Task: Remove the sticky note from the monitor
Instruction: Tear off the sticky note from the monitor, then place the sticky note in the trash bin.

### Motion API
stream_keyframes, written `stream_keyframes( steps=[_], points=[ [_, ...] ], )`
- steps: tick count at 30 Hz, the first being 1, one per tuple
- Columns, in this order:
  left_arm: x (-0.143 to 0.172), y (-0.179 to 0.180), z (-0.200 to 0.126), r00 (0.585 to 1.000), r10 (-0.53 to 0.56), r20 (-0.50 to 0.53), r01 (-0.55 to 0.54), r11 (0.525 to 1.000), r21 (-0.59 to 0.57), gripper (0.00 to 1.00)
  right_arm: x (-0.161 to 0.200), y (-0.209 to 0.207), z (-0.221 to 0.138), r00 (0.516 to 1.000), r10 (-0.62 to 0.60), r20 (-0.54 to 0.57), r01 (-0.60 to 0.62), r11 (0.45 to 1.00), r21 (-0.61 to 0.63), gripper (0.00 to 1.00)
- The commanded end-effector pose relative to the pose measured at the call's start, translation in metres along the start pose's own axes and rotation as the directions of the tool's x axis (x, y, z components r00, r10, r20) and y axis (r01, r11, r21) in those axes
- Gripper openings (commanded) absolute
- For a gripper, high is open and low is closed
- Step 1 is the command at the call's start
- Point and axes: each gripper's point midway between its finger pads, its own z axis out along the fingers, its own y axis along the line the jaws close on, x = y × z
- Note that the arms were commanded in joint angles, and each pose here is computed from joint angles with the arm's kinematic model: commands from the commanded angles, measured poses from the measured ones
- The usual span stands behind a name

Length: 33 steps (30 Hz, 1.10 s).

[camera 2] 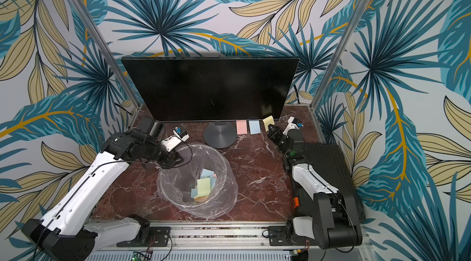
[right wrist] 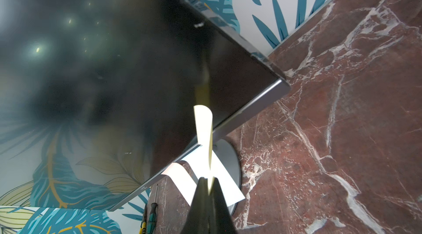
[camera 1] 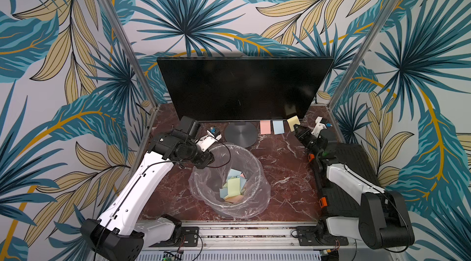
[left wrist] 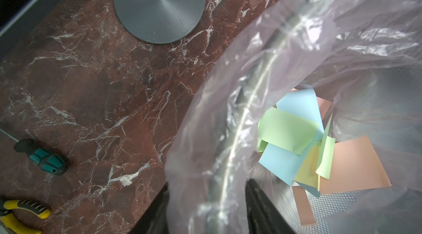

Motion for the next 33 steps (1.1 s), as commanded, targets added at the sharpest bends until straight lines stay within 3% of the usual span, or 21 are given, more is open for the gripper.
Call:
stream_keyframes(
  steps=[1,12,22,28,33],
  points=[
    [-0.002,-0.001,-0.003,1.0,0.01,0.019,-0.01,1.0,-0.006,0.52,-0.008,0.025,-0.01,0.999,-0.035,-0.003,0.034,0.998,-0.059,0.0],
    [-0.001,0.0,-0.003,1.0,0.009,0.019,-0.009,1.0,-0.008,0.52,-0.024,0.108,-0.076,0.996,-0.087,0.007,0.086,0.962,-0.261,0.0],
    [-0.001,-0.001,-0.003,1.0,0.011,0.02,-0.011,1.0,-0.007,0.52,0.001,0.17,-0.108,0.971,-0.182,-0.157,0.109,0.915,-0.388,0.0],
    [-0.001,-0.001,-0.003,1.0,0.011,0.02,-0.011,1.0,-0.004,0.52,0.053,0.207,-0.121,0.87,-0.413,-0.27,0.262,0.85,-0.457,0.0],
    [0.0,-0.002,-0.002,1.0,0.009,0.018,-0.009,1.0,-0.001,0.52,0.112,0.226,-0.131,0.714,-0.601,-0.361,0.356,0.754,-0.551,0.0]
  ],
)
